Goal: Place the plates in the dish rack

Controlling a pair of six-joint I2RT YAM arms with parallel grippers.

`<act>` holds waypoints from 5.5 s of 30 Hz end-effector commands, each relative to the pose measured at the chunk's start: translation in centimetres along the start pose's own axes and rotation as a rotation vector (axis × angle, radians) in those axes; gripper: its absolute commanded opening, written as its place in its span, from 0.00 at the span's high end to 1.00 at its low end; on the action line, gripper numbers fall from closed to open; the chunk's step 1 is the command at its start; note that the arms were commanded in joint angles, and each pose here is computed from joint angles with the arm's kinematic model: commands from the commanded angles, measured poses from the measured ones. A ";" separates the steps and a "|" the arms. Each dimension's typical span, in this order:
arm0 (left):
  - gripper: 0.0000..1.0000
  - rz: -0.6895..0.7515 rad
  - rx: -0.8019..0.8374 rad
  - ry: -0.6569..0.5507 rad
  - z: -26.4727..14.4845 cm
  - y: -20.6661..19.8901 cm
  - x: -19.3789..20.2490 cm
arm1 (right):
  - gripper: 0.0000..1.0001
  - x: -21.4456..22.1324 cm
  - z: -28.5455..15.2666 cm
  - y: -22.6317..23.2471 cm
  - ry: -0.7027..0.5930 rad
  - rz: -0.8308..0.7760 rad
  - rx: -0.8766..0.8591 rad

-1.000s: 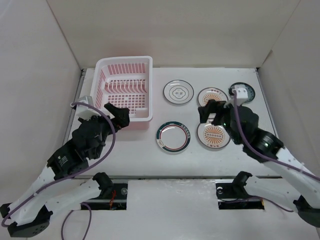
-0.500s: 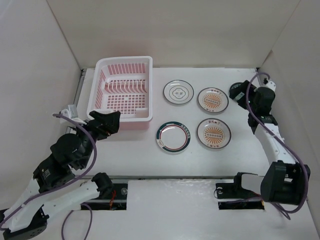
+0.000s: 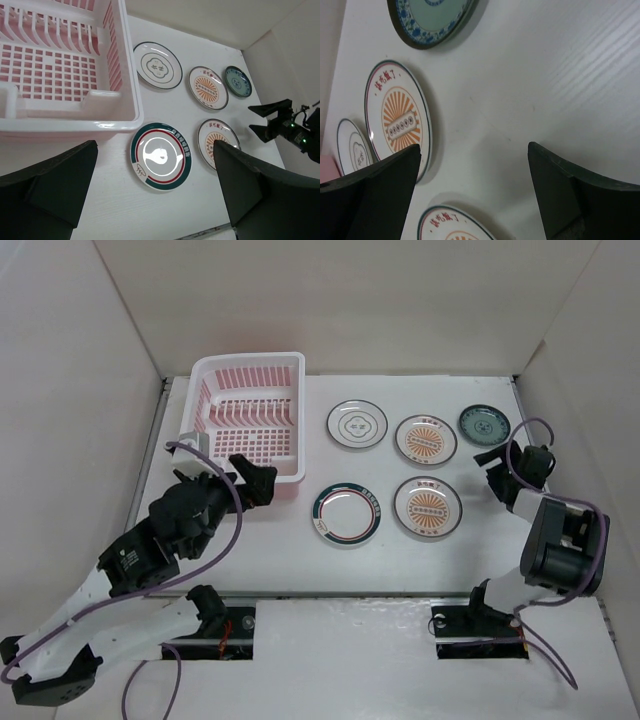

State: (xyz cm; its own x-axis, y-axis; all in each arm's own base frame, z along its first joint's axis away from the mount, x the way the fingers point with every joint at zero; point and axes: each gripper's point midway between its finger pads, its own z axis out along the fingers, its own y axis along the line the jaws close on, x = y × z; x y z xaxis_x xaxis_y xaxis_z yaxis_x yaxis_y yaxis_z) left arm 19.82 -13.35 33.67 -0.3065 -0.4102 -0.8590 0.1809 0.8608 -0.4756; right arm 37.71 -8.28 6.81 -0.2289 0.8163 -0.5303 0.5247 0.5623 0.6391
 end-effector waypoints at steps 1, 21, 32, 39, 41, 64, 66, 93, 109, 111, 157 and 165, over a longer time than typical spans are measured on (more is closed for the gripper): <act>0.00 -0.027 0.072 -0.039 -0.9 -1.0 -1.3 | 0.09 -4.7 1.8 3.9 -0.096 0.020 -0.130; 0.00 -0.027 0.080 -0.067 -1.6 -0.6 -2.1 | 0.19 -8.8 8.8 1.2 -0.077 0.020 0.097; 0.00 -0.027 0.072 -0.072 -1.5 -0.7 -2.3 | 0.30 -10.0 10.1 0.9 -0.059 0.022 0.139; 0.00 -0.037 0.073 -0.072 -1.7 -0.7 -2.5 | 0.38 -10.2 11.1 0.5 -0.021 0.016 0.158; 0.00 -0.043 0.078 -0.078 -1.9 -0.7 -2.7 | 0.39 -9.9 11.5 0.1 -0.005 0.019 0.171; 0.00 -0.060 0.069 -0.096 -2.7 -0.4 -3.7 | 0.64 -9.0 13.5 -0.9 0.136 -0.031 0.246; 0.00 -0.060 0.069 -0.096 -2.7 -0.4 -3.7 | 0.71 -9.4 13.5 -0.6 0.128 -0.033 0.239; 0.00 -0.030 0.021 -0.076 -2.6 0.4 -3.5 | 1.00 -12.9 12.6 5.8 0.043 0.059 0.037; 0.00 -0.038 0.081 -0.053 2.1 -3.9 -1.7 | 1.00 -16.2 2.5 18.7 -0.059 -0.028 -0.390; 0.00 -0.055 0.107 -0.090 3.2 -5.1 -2.1 | 1.00 -14.2 1.1 21.5 -0.051 -0.122 -0.445; 0.38 0.301 0.569 -0.079 18.6 -12.8 2.9 | 1.00 7.1 -20.2 32.6 0.120 -0.838 -1.289; 0.96 0.284 0.647 -0.140 17.1 -13.2 2.0 | 1.00 9.0 -21.1 33.0 0.176 -0.859 -1.348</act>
State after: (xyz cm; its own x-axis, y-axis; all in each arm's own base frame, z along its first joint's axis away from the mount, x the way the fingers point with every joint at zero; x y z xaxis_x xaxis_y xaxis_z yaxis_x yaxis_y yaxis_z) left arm 33.90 -31.00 31.00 -0.1547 -0.1988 -0.9678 0.7117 0.6570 -0.2487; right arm 37.12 18.57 32.15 -0.2726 0.1747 -0.9461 -0.7759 0.5415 0.3235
